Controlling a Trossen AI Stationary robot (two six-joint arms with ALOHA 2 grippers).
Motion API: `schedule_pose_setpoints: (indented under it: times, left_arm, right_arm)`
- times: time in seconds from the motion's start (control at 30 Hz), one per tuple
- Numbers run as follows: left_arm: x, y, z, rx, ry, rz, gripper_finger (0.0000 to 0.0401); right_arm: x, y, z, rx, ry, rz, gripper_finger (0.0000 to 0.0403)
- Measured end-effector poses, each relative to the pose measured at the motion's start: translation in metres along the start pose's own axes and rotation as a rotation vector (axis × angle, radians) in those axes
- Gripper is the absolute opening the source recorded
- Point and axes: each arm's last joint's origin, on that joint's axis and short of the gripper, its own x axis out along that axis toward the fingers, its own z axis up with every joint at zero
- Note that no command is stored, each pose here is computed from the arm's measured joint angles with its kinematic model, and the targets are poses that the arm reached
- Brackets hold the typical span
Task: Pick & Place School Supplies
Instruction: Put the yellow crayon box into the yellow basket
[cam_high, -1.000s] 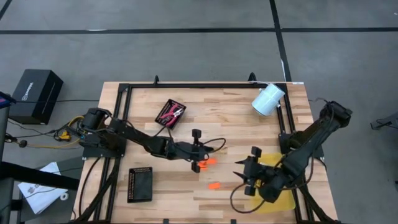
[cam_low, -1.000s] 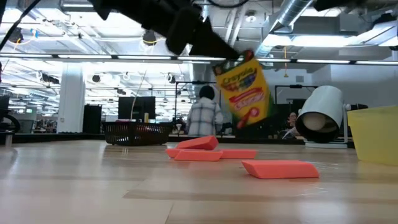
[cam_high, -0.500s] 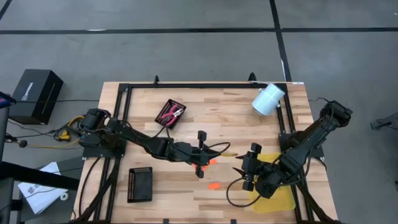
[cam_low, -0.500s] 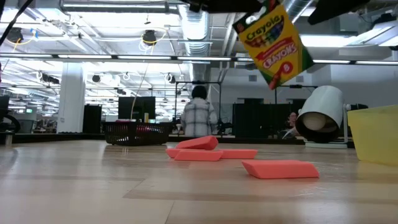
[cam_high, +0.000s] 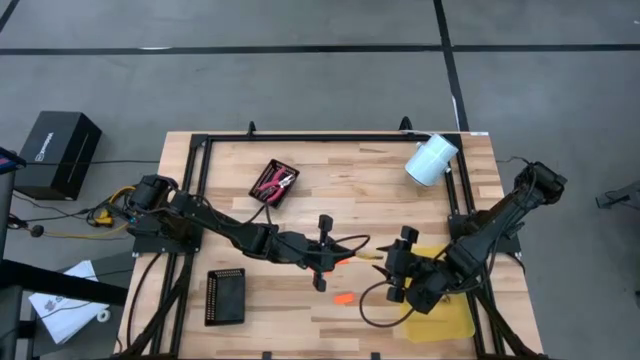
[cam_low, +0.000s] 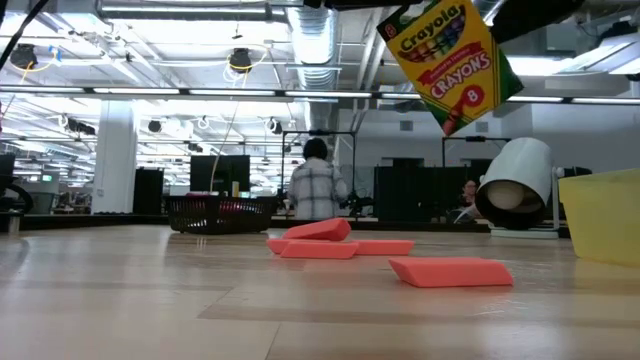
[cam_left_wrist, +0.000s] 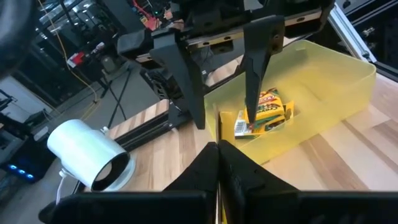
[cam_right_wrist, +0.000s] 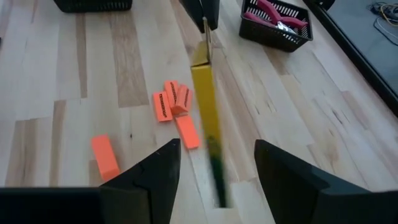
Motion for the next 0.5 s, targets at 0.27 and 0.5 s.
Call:
schedule_pose_setpoints:
  times: [0.27,0.5]
  left_arm:
    - [-0.001,0.002,0.006,-0.021,-0.066,-0.007,0.0]
    - [0.0,0.004,0.012,-0.008,-0.085,0.001,0.0]
  right_arm:
    - [0.002,0.001,0.004,0.002,-0.007,0.022,0.0191]
    - [0.008,-0.003,0.01,-0.004,-0.02,0.017,0.0182]
